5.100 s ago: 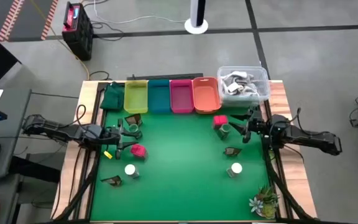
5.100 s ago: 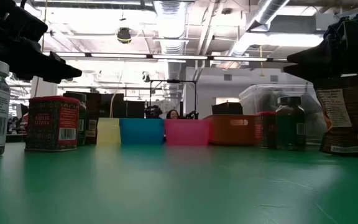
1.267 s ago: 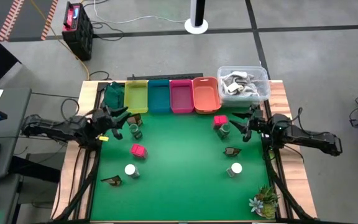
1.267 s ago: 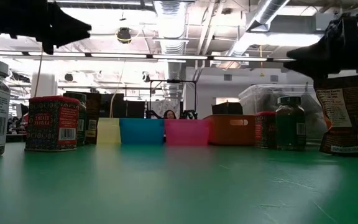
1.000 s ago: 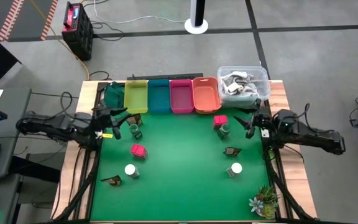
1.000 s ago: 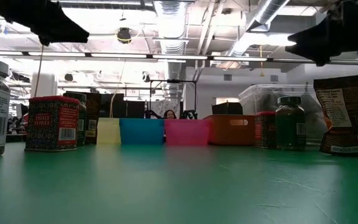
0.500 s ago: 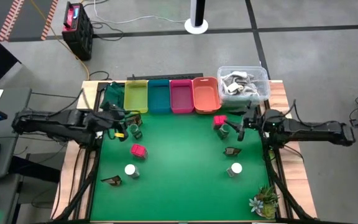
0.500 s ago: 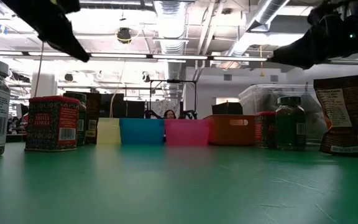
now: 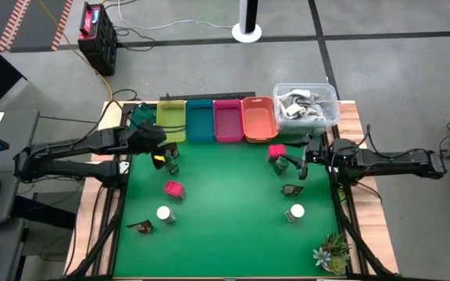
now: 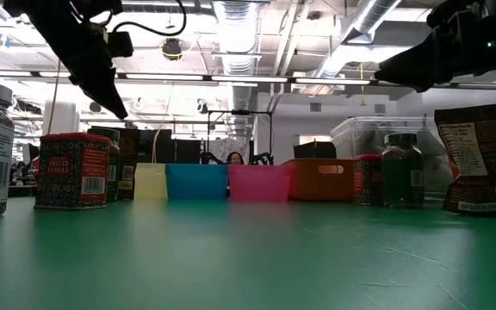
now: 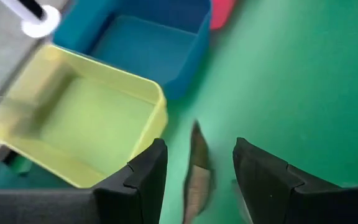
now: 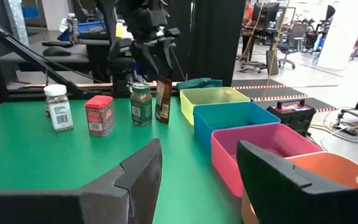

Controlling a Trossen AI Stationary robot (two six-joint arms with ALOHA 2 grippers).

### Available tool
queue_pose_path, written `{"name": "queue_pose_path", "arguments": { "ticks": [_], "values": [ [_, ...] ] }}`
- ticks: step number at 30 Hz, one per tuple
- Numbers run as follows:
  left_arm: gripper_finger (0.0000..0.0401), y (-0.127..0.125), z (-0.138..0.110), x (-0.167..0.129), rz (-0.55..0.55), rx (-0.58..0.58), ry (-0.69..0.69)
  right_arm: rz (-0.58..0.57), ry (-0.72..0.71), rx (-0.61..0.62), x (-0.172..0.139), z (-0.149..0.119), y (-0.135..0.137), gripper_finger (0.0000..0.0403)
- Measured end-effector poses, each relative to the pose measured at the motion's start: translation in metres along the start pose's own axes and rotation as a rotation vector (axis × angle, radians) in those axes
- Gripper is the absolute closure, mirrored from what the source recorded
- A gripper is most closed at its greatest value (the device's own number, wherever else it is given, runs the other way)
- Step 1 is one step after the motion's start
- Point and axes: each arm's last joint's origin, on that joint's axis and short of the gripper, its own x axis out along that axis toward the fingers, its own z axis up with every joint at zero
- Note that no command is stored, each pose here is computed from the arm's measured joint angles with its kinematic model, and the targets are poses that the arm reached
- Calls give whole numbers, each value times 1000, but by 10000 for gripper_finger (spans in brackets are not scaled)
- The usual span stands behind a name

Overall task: Sort spices by type
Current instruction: Put the top left orange spice pack into the yellow bin

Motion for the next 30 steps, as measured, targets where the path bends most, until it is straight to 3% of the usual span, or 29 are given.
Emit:
{"name": "queue_pose_path", "arguments": {
  "ticks": [4,10,14,20,25,30],
  "values": [
    [228,7,0,7,-72,-34,37,0,-5,1,0,1,0,168],
    [234,10,-3,20,-68,-19,97,-1,-10,2,0,1,0,168],
    [277,9,-3,28,-68,10,135,-1,-10,2,0,1,0,168],
    [390,7,-4,38,-72,32,184,-1,-10,6,0,1,0,168],
    [399,8,0,33,-90,36,190,0,-5,23,0,1,0,168],
    [400,12,26,16,-94,56,100,-9,-5,28,0,1,-1,168]
  ]
}}
